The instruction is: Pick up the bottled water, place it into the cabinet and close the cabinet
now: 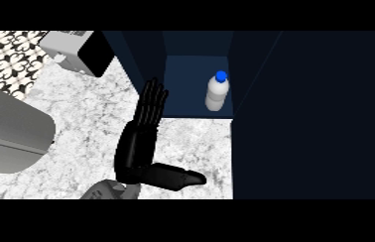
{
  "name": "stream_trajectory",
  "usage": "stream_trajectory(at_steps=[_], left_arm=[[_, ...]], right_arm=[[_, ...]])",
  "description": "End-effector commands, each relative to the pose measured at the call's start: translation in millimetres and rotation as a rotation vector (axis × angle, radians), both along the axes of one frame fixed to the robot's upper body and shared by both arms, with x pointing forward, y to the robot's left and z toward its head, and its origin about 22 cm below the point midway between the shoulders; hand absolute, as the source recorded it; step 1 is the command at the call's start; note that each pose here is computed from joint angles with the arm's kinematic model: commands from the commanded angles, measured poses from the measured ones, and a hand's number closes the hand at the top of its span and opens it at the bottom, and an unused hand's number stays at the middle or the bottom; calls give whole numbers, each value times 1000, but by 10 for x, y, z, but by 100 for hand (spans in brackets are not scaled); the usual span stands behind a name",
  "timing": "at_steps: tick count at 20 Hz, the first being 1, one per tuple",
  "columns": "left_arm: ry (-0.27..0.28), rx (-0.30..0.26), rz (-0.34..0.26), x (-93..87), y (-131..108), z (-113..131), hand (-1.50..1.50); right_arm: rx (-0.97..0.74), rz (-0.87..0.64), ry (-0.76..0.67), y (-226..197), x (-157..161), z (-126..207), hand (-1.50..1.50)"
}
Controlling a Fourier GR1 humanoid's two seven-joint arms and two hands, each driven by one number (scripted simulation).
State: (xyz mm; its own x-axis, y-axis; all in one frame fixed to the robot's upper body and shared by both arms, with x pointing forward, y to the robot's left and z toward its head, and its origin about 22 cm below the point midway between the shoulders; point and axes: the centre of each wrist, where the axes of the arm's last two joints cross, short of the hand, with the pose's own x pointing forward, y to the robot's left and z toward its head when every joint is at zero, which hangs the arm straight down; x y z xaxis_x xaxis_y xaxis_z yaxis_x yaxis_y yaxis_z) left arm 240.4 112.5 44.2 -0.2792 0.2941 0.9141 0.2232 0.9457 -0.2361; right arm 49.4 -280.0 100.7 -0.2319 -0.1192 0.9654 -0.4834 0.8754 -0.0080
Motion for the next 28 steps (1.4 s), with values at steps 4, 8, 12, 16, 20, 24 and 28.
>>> stream_trajectory(at_steps=[4,8,12,16,20,24,28], left_arm=[[-8,-11,34,-430,274,-12,-150],[13,-13,50,-609,473,-84,-150],[-4,3,56,-536,552,-68,-150],[-6,-22,88,-712,773,-21,-150],[7,-43,110,-800,903,-50,-150],[-5,-25,141,-788,1119,-74,-150],[4,-9,118,-811,1229,11,-150]], right_arm=[[-138,166,18,241,-59,396,150],[-108,190,4,442,-67,491,150],[-104,240,-21,631,-13,494,150],[-110,269,-12,767,-29,534,150],[-116,295,-25,1006,-10,522,150],[-131,335,-80,1101,44,581,150],[-168,348,-105,1227,165,589,150]])
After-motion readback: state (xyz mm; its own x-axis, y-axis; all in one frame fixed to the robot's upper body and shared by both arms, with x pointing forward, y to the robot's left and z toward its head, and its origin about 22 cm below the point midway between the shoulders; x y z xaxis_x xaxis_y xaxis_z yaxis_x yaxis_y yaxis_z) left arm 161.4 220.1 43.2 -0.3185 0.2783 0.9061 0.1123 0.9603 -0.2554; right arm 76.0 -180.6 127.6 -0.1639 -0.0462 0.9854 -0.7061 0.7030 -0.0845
